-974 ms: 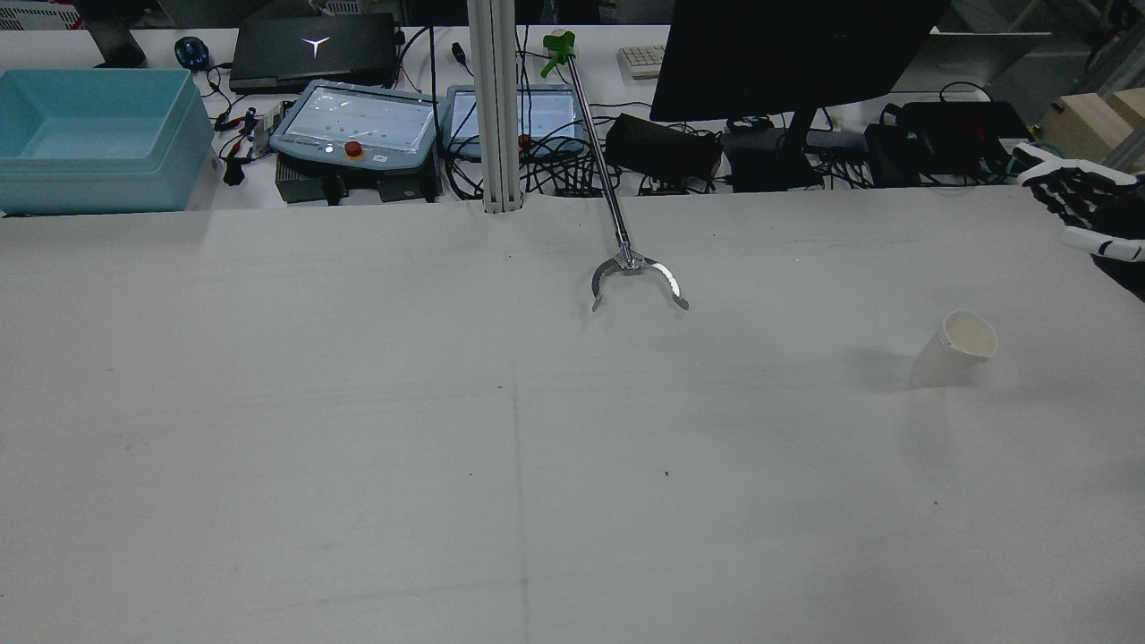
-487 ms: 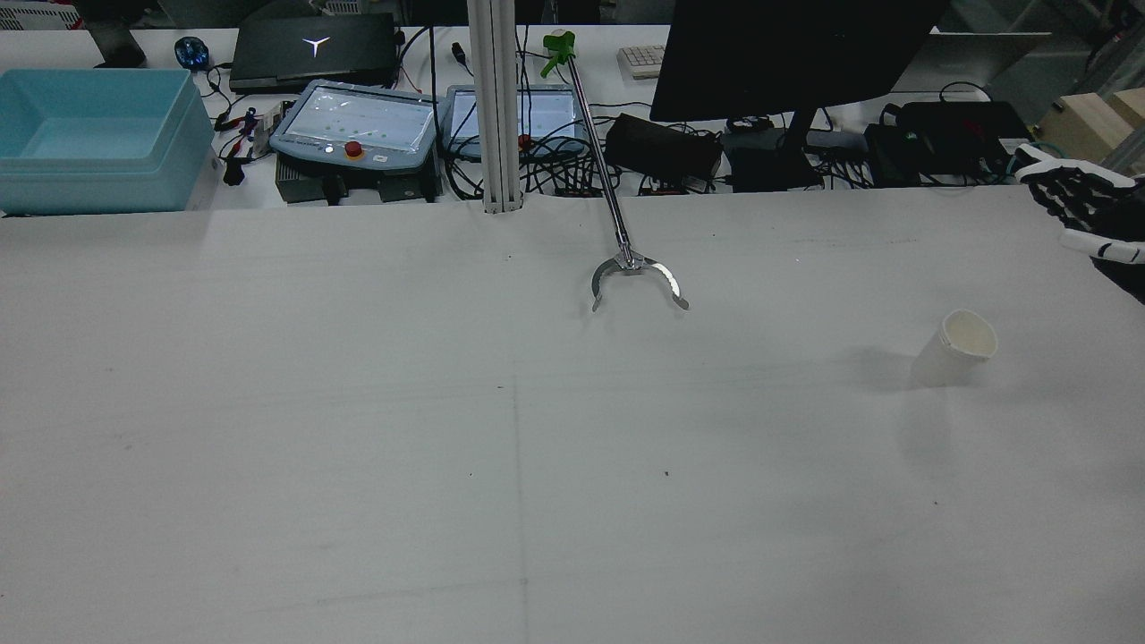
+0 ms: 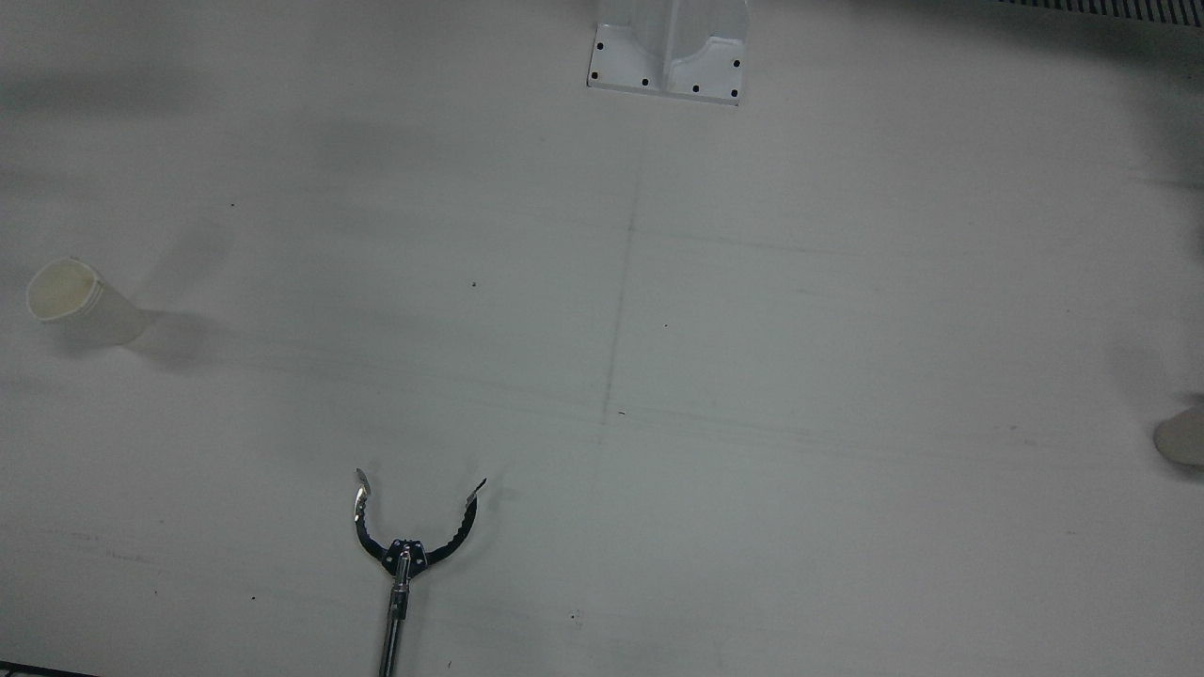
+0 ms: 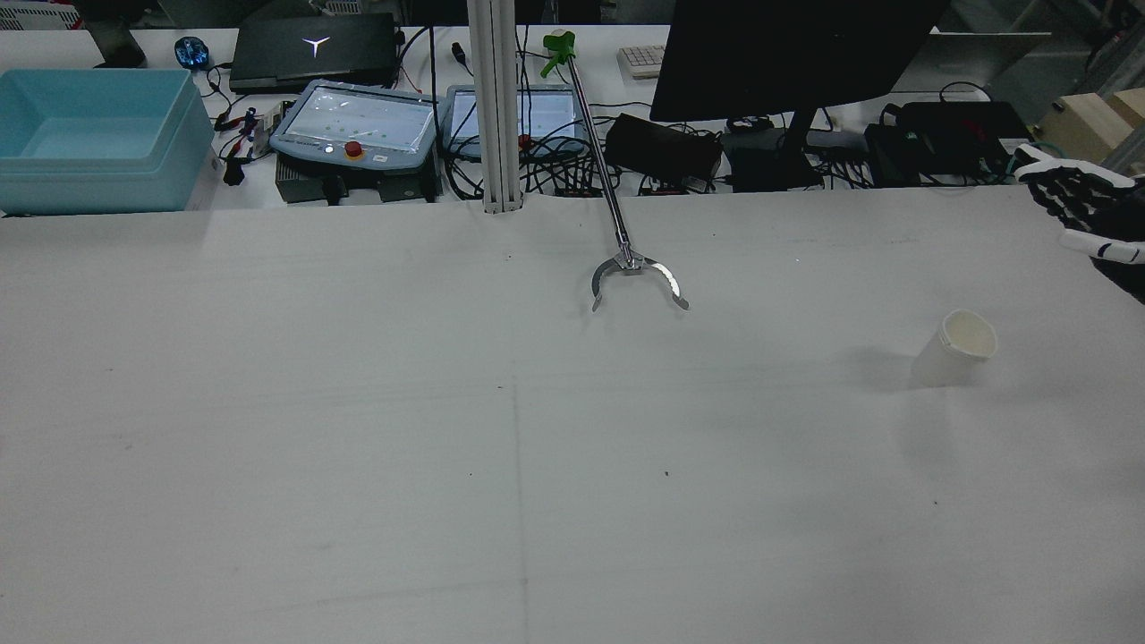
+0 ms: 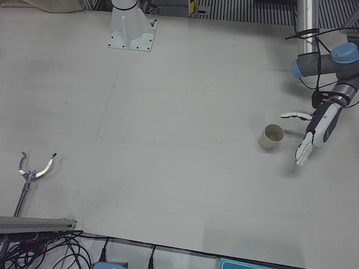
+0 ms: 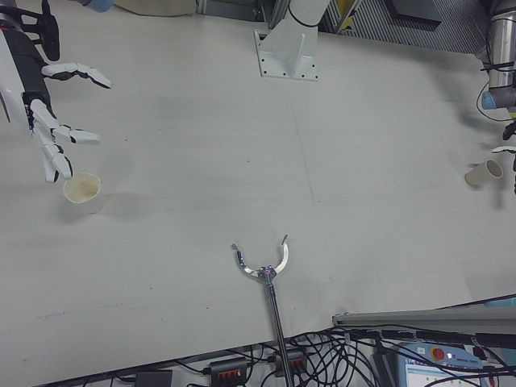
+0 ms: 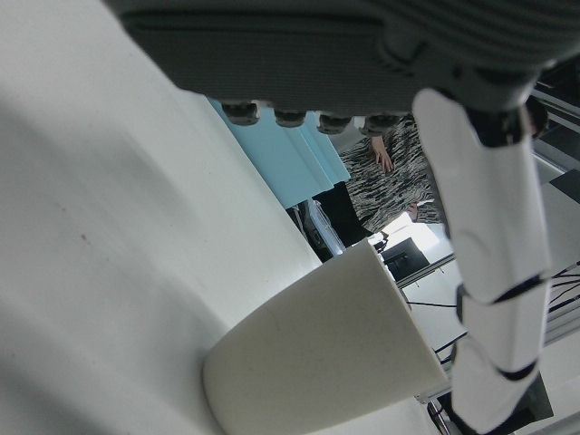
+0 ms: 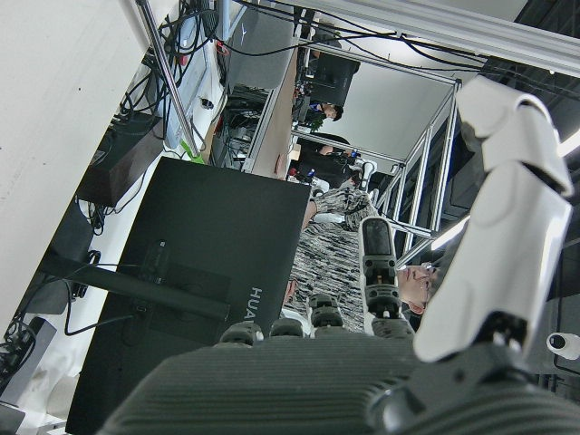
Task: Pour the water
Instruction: 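Close the left hand around a beige paper cup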
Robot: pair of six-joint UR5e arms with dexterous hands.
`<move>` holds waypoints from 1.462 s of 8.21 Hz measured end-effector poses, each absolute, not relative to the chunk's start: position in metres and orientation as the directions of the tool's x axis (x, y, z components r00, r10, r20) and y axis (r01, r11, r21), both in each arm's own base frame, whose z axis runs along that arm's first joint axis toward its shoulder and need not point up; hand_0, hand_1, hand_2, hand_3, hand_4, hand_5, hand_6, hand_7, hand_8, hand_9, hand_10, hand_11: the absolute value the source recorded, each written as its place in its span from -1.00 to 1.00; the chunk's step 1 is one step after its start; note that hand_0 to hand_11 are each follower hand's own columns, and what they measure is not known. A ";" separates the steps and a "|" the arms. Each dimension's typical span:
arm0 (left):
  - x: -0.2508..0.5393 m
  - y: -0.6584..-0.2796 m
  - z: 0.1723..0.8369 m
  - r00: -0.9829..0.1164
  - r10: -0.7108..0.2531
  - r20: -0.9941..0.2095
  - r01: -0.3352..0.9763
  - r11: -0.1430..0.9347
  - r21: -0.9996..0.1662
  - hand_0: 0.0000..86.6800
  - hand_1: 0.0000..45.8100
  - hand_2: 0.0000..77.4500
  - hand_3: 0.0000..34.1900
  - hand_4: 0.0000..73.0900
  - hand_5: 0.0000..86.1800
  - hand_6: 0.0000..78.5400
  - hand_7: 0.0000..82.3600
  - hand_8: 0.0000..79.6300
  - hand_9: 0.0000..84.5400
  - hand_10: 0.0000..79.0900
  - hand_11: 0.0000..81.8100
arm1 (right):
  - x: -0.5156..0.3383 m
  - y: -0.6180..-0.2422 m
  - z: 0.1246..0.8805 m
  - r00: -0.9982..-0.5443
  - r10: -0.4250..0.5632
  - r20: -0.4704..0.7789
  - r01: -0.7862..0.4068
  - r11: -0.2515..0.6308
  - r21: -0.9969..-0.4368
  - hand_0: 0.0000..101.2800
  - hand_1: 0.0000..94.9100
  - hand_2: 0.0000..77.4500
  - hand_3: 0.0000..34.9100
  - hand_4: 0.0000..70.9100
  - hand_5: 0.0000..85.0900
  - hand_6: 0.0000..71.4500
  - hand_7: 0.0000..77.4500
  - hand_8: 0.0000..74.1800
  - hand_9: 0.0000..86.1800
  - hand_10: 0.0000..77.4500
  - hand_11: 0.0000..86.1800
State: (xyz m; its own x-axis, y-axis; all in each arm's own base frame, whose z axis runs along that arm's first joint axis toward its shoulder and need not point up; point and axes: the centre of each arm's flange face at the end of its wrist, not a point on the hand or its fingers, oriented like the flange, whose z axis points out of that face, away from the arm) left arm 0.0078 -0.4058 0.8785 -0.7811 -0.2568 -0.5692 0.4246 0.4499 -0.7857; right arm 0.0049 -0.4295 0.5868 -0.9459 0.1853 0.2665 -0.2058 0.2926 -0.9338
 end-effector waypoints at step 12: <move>0.056 -0.417 0.872 -0.746 -0.288 -0.601 0.430 0.482 -0.764 0.20 -0.10 -0.59 -0.81 -0.84 -1.00 -1.00 -0.95 -0.99 -0.97 -0.97 -0.97 | 0.005 -0.429 0.585 -0.946 0.188 0.264 -0.202 0.296 -0.934 -0.06 -0.63 -0.38 -1.00 -0.85 -0.33 -0.92 -0.87 -0.99 -0.99 -0.99 -0.97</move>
